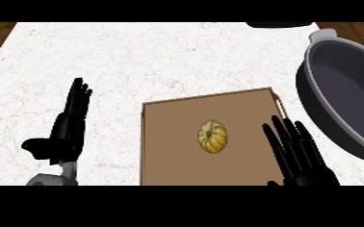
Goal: Pick the squash from the tray and place it in the pot
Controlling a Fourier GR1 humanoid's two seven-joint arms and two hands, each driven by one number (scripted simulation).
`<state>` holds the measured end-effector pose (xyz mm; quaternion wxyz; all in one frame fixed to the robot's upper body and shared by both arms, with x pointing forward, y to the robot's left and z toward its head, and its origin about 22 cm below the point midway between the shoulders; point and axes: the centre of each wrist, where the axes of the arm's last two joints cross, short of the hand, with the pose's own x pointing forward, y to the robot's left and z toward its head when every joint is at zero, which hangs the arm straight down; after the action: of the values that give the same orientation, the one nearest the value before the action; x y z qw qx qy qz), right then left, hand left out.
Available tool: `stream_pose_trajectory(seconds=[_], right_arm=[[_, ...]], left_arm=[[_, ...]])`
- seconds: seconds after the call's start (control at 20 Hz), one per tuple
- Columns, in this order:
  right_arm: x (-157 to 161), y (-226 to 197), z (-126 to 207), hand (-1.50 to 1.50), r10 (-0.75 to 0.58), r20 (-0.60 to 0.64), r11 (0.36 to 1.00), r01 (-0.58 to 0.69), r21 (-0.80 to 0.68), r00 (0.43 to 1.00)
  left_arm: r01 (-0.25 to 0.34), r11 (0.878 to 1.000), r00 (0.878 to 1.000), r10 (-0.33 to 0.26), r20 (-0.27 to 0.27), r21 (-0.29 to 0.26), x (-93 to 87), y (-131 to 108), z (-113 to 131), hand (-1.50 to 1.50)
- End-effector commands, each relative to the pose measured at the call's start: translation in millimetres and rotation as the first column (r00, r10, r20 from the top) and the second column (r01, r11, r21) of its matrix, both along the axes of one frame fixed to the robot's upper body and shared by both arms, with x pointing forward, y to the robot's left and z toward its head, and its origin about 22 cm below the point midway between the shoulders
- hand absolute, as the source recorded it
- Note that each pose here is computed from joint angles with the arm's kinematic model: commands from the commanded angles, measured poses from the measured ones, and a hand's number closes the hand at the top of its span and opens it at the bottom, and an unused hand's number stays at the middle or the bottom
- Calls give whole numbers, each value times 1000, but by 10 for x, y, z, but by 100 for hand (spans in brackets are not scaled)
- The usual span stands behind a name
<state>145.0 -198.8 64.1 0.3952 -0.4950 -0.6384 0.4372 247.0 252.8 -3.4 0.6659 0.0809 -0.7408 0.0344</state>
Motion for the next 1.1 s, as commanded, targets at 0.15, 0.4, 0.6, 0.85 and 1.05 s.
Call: stream_pose_trajectory(seconds=[0.15,0.4,0.6,0.85,1.05], right_arm=[[-156,596,-10,-150,-306,-141,945,284,-162,941],[-175,1386,69,-150,-386,-146,913,354,-205,911],[-164,1521,-9,-150,-486,-181,856,425,-293,855],[9,1522,-15,-150,-532,-217,833,461,-304,818],[60,1549,-54,-150,-523,-253,841,445,-307,814]], left_arm=[[63,998,998,-63,21,-12,7,-170,88,0],[83,997,996,-83,27,-3,57,-265,115,0],[92,996,995,-91,40,-16,-21,-315,191,0],[88,996,996,-88,13,-12,-84,-277,85,0],[83,996,996,-83,29,-8,-139,-345,34,0]])
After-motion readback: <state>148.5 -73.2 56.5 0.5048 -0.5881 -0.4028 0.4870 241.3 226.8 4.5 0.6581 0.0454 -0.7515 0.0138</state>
